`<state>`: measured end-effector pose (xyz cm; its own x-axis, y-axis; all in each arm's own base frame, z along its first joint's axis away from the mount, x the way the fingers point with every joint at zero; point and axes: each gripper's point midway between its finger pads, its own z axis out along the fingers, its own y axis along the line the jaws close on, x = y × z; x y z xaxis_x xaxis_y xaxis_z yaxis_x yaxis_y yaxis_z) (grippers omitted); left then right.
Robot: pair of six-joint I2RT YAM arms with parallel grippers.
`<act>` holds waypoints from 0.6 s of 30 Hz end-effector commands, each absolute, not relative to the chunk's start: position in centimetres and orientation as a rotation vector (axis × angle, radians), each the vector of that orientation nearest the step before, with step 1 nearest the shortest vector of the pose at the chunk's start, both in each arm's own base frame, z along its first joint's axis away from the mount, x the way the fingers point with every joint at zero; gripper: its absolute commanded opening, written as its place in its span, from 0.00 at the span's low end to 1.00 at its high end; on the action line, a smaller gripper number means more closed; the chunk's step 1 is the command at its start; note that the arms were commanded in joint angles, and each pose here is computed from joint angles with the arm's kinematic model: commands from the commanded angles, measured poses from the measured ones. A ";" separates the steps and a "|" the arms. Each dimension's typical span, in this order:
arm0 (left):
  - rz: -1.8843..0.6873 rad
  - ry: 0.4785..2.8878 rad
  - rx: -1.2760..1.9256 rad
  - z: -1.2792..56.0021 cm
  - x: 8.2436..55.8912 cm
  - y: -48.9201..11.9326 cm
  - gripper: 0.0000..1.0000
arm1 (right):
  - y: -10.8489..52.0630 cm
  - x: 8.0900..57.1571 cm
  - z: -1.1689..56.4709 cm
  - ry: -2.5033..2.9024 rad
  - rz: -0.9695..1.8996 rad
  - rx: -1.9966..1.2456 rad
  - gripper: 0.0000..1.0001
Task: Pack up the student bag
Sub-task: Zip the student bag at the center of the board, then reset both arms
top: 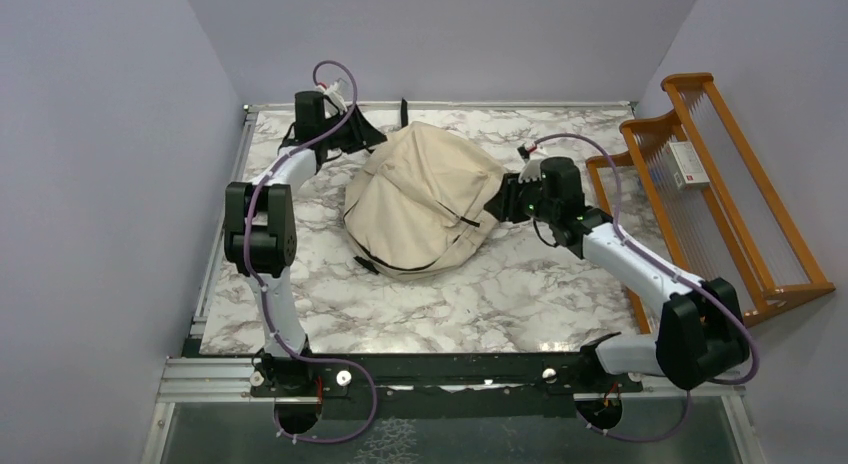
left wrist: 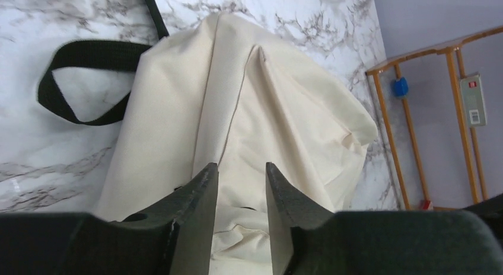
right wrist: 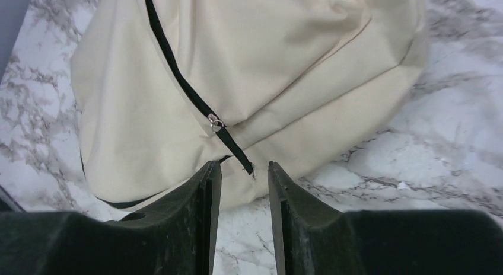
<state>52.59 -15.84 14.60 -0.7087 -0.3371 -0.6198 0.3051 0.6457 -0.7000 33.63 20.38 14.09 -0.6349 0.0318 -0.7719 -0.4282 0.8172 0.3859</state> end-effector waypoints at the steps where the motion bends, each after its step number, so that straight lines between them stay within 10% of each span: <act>1: -0.839 2.003 -0.008 21.6 53.7 -13.2 0.39 | 17.6 35.2 17.9 2.013 0.533 -0.205 0.41; 5: -0.701 1.984 -0.013 24.1 53.4 -11.5 0.47 | 15.1 35.6 20.2 1.923 0.431 -0.067 0.46; 13: -0.477 1.909 -0.055 28.2 50.1 -7.8 0.99 | 10.1 35.0 26.4 1.723 0.261 0.132 0.57; 18: -0.358 1.822 -0.105 30.7 46.1 -5.6 0.99 | 9.0 33.9 29.1 1.686 0.228 0.137 0.97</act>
